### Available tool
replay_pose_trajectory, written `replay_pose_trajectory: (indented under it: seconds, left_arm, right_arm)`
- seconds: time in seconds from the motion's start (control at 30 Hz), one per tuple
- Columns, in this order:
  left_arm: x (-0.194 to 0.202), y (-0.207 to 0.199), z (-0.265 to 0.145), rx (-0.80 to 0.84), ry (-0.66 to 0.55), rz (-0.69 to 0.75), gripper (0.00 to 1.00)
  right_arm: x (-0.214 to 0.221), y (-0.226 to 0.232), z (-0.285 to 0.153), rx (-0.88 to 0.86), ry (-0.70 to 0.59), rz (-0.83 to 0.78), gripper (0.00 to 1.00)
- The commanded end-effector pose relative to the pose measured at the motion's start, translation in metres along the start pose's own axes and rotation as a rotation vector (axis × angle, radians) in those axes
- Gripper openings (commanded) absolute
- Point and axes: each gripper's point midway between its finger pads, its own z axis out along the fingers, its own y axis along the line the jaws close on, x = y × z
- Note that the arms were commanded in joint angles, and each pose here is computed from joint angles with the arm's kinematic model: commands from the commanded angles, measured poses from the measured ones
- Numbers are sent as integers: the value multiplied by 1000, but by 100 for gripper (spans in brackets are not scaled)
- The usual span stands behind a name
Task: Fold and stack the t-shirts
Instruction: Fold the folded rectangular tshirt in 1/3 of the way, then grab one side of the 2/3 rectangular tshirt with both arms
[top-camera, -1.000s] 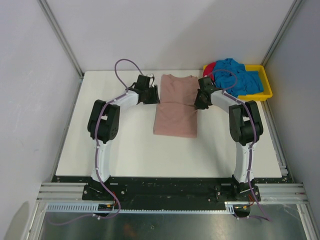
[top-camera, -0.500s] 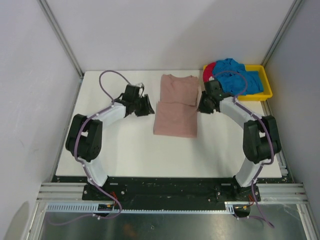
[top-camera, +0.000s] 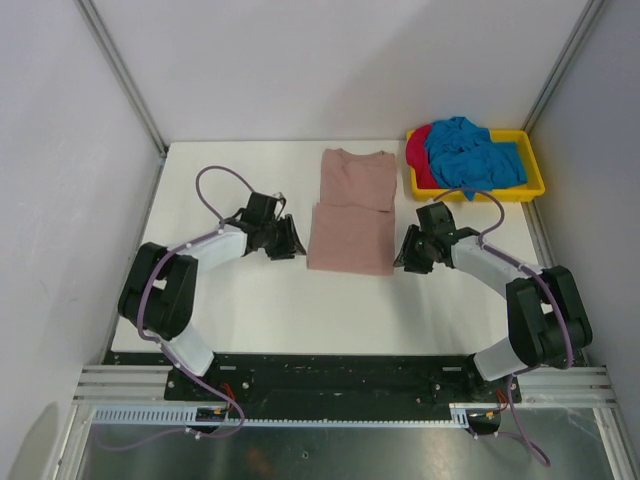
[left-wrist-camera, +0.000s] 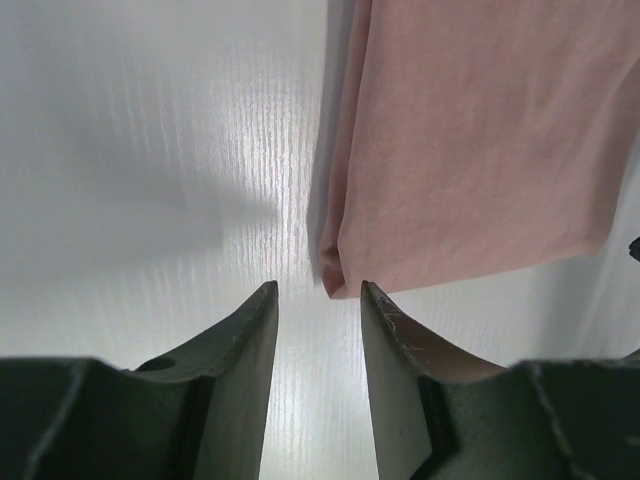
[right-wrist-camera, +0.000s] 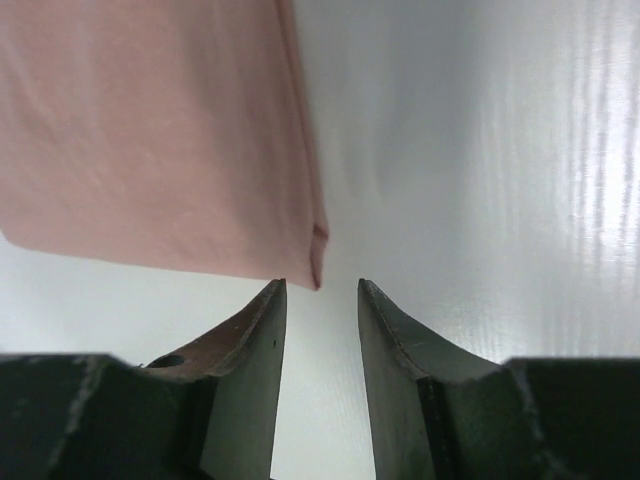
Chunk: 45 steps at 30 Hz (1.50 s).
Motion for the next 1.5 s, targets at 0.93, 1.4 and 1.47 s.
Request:
replay_pose_trajectory:
  seconds: [0.93,1.4,1.47]
  left_arm:
    - [21,-21,-1,46,30,8,42]
    - [24,-23,20,4,33,-5,43]
    - [23,-22,23,-4,25,-13,43]
  right_arm:
    - [24,7,36,29,32,-11,34]
    - [25,5,37,33,37,-15,31]
    - [25,5,37,33,37,-15,31]
